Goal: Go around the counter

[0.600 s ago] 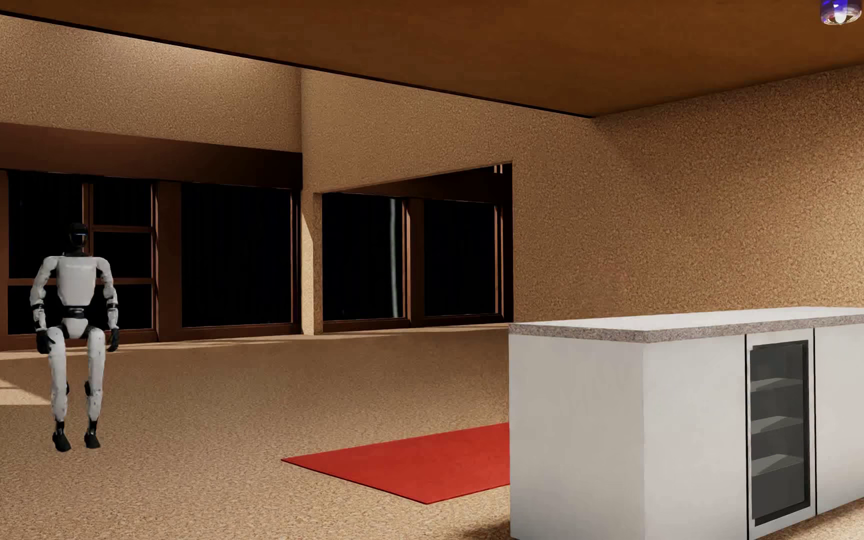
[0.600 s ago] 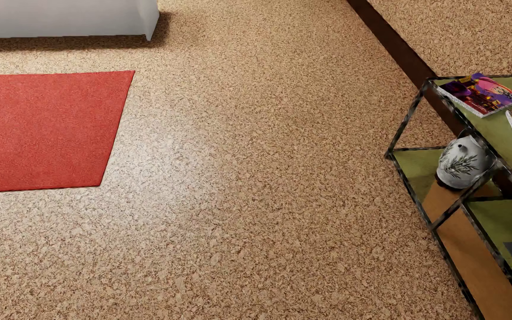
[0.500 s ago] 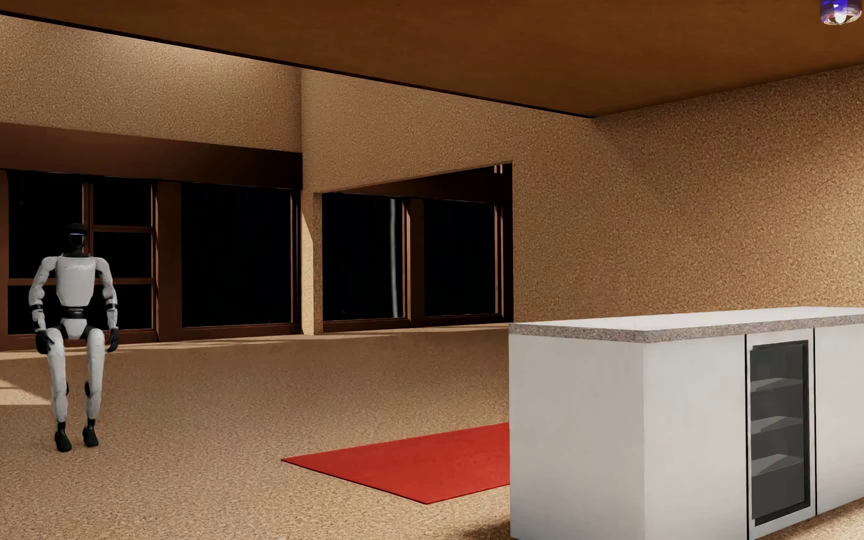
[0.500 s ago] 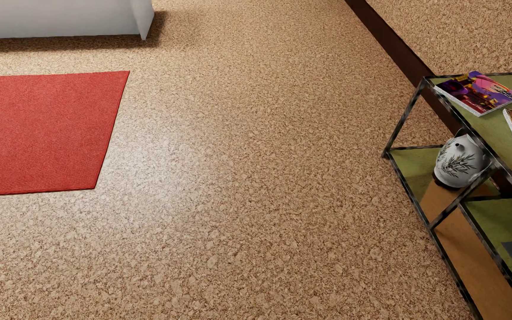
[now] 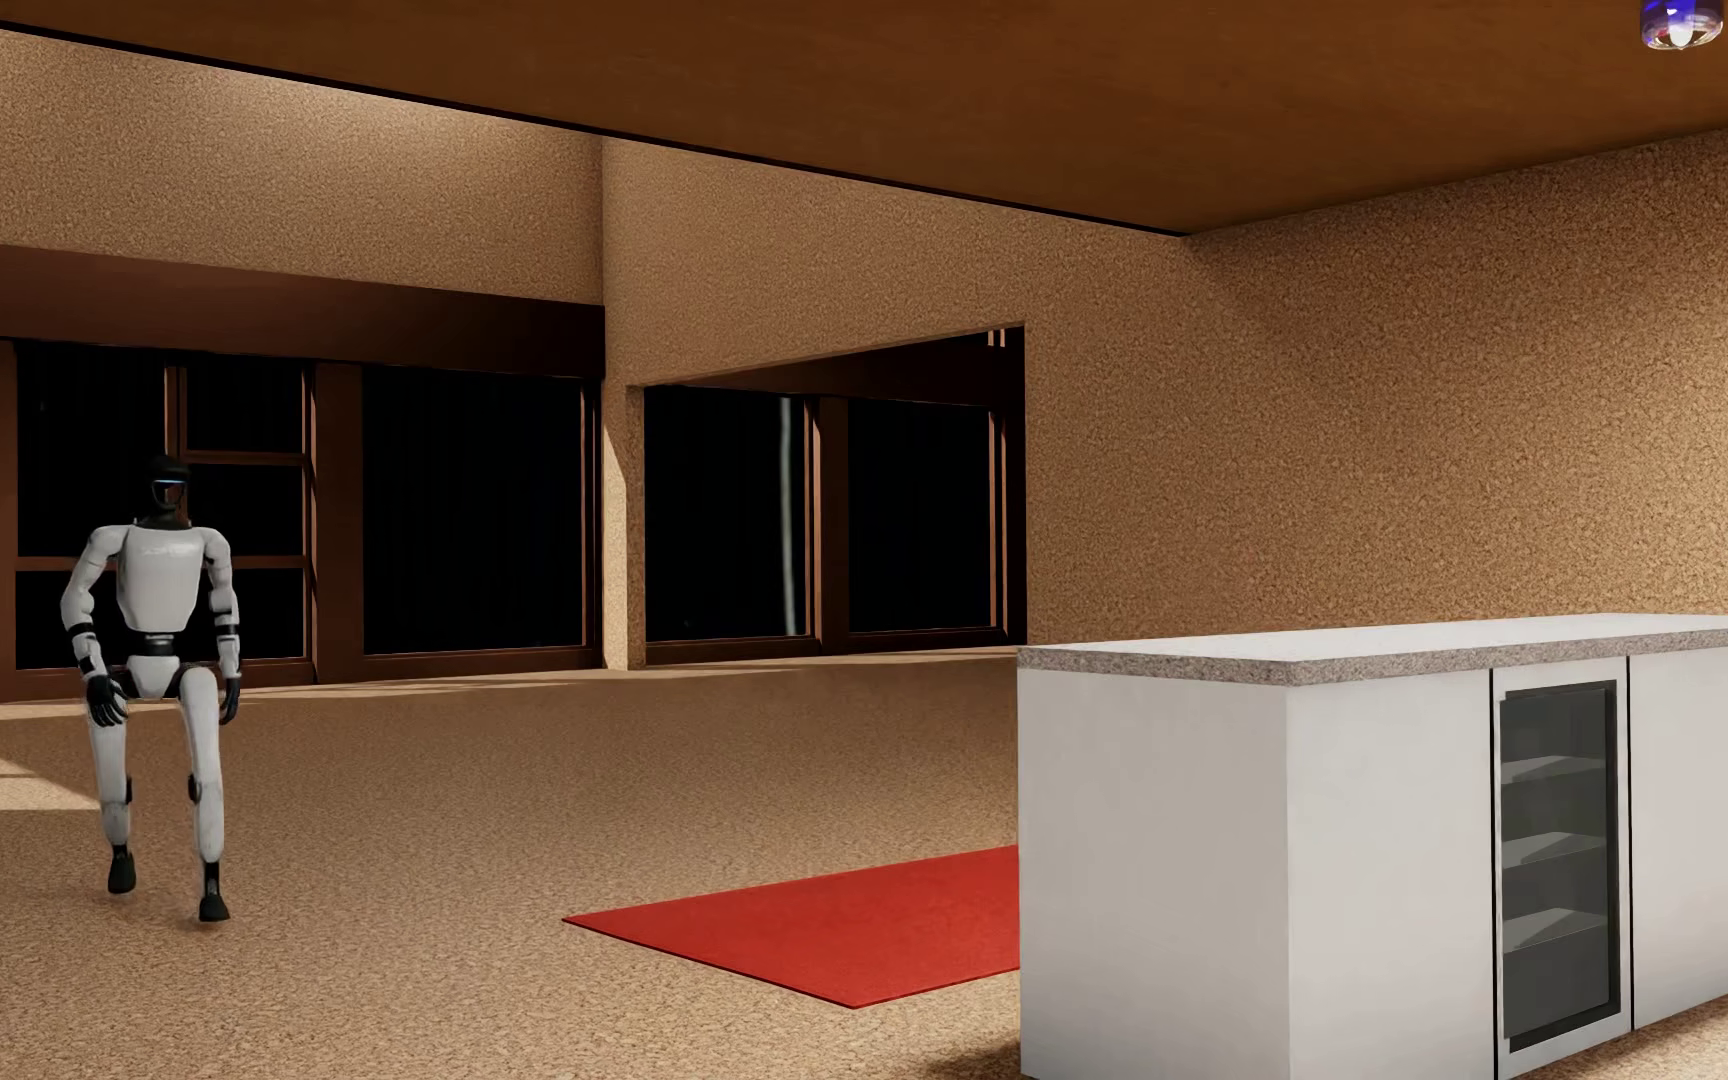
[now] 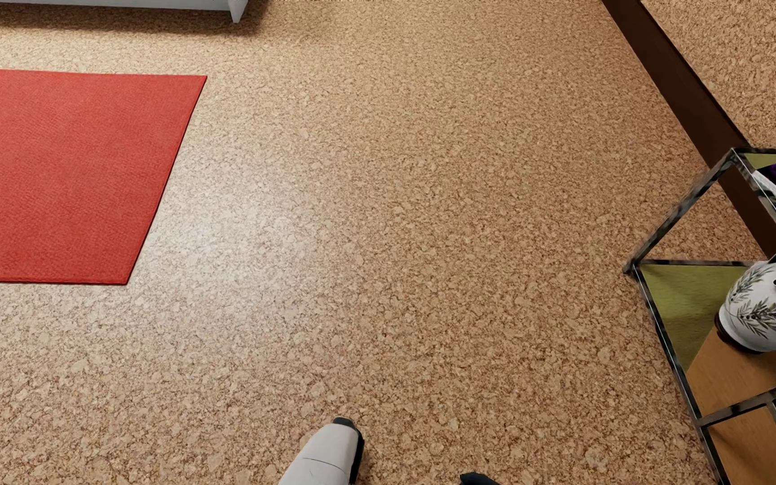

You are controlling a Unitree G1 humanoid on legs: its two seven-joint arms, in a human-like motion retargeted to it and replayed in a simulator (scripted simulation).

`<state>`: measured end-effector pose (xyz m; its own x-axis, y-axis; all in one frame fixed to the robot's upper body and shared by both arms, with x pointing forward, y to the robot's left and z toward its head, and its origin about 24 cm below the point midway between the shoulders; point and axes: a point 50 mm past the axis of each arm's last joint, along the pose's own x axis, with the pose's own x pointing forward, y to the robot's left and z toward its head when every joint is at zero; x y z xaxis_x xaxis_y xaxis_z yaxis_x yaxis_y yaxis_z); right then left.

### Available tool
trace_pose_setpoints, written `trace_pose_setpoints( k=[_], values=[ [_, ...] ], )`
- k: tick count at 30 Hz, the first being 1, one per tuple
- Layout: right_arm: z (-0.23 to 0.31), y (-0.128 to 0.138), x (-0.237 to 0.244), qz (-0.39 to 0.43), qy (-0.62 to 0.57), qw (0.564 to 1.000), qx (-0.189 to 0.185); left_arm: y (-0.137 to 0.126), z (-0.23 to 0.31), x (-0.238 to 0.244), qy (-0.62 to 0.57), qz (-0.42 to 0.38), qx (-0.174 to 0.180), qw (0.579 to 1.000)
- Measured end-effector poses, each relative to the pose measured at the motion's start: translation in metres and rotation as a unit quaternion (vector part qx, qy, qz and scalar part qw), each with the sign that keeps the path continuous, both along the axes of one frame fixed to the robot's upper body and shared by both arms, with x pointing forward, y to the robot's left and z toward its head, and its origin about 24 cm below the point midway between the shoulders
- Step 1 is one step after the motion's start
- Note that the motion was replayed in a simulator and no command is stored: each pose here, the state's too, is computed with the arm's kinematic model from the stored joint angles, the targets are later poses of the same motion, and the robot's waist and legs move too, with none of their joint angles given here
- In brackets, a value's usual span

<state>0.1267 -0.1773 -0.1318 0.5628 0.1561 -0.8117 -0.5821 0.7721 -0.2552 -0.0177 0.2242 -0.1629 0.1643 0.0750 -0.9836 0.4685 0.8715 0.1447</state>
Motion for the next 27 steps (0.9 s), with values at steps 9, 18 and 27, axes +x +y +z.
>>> trace_pose_setpoints(
  k=[9, 18, 27],
  values=[
    [-0.03, -0.018, -0.099, -0.009, 0.16, 0.986, -0.047, -0.014, 0.005, 0.056, -0.091, -0.012, -0.028, 0.995],
    [-0.03, -0.025, -0.126, -0.026, 0.191, 0.98, -0.053, -0.008, 0.023, 0.111, -0.187, -0.003, -0.03, 0.982],
    [-0.013, -0.025, -0.045, -0.024, 0.066, 0.997, -0.034, 0.001, 0.007, 0.032, -0.067, 0.01, -0.009, 0.998]
  ],
)
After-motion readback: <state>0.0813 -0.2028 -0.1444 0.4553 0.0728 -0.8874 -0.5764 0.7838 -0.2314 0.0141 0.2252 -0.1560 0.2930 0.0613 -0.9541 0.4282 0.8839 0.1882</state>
